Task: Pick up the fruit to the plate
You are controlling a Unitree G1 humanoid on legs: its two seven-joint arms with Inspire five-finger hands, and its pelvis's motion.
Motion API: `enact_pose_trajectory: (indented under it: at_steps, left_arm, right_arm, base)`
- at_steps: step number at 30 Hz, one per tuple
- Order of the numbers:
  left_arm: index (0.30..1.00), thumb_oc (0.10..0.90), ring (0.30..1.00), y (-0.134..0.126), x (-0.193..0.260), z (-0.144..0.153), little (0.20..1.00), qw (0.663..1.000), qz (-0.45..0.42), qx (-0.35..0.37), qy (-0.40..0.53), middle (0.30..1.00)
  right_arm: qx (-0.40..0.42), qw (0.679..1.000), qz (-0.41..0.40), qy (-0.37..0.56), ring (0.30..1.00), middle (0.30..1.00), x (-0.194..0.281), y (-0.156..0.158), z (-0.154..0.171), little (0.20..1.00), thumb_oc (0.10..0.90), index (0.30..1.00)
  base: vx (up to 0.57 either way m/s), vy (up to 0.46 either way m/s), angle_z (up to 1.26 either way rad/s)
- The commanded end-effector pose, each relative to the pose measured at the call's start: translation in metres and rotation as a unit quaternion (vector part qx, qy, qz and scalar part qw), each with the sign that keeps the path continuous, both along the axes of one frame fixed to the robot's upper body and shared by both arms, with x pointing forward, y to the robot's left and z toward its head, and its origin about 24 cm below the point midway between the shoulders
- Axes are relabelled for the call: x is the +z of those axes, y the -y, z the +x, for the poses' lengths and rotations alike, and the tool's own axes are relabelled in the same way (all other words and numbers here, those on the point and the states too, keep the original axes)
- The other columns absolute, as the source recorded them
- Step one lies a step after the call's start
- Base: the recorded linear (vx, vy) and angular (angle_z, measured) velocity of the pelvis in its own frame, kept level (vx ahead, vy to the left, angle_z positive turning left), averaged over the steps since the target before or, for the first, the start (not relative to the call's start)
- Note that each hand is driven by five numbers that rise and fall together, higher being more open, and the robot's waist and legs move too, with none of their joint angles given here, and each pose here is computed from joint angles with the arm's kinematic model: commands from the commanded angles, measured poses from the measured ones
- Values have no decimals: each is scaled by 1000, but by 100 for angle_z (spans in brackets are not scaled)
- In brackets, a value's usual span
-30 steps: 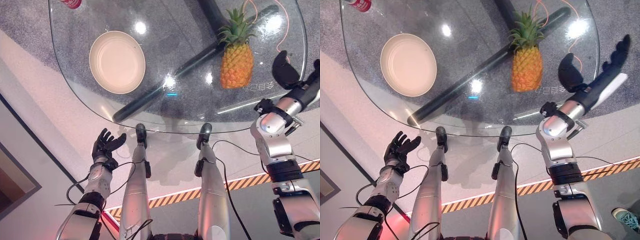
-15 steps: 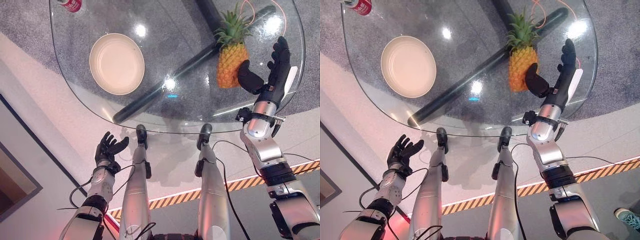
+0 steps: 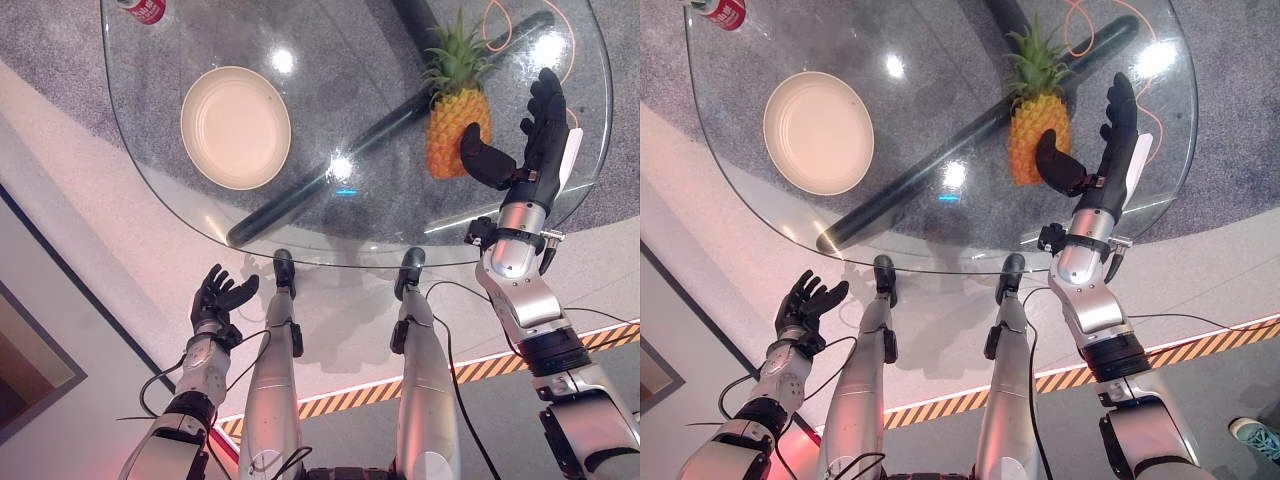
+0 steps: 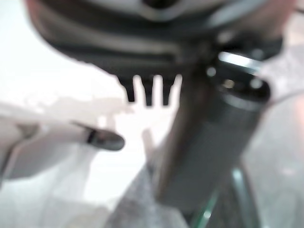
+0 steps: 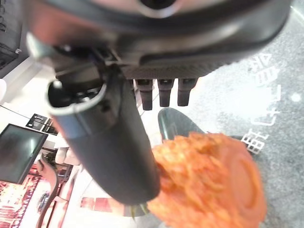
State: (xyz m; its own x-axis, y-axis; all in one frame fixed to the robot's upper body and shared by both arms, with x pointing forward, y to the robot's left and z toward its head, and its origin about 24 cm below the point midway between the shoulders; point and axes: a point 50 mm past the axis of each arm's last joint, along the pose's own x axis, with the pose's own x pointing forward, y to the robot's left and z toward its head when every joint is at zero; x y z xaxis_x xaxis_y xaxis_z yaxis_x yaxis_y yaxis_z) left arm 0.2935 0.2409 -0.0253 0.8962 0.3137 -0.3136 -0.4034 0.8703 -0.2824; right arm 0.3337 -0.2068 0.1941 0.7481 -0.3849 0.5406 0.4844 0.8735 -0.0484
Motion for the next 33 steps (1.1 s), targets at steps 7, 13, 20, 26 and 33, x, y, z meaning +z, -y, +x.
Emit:
enact_pose_trajectory:
  at_steps: [7, 13, 20, 26, 33]
  left_arm:
    - [900, 800, 900, -15, -16, -24, 900, 999, 19, 34, -21, 900]
    - [900, 800, 900, -14, -16, -24, 900, 999, 17, 35, -22, 900]
    - [900, 800, 900, -14, -16, -24, 900, 999, 15, 35, -22, 900]
    - [900, 800, 900, -15, -16, -25, 900, 999, 15, 33, -21, 900]
    - [900, 800, 900, -14, -18, -25, 900, 999, 15, 30, -22, 900]
  right_arm:
    - [-73, 978, -27, 193, 900, 900, 53, 14, -37, 900, 800, 900]
    - [-76, 971, -37, 223, 900, 900, 65, 12, -43, 900, 800, 900]
    - [-19, 974, -52, 219, 900, 900, 66, 0, -47, 900, 800, 900]
    - [45, 980, -49, 186, 900, 900, 59, -12, -45, 900, 800, 900]
    - [102, 989, -23, 107, 900, 900, 35, -23, -33, 900, 800, 900]
  base:
    - [0, 0, 0]
    - [0, 0, 0]
    - [0, 0, 0]
    - [0, 0, 0]
    - [0, 0, 0]
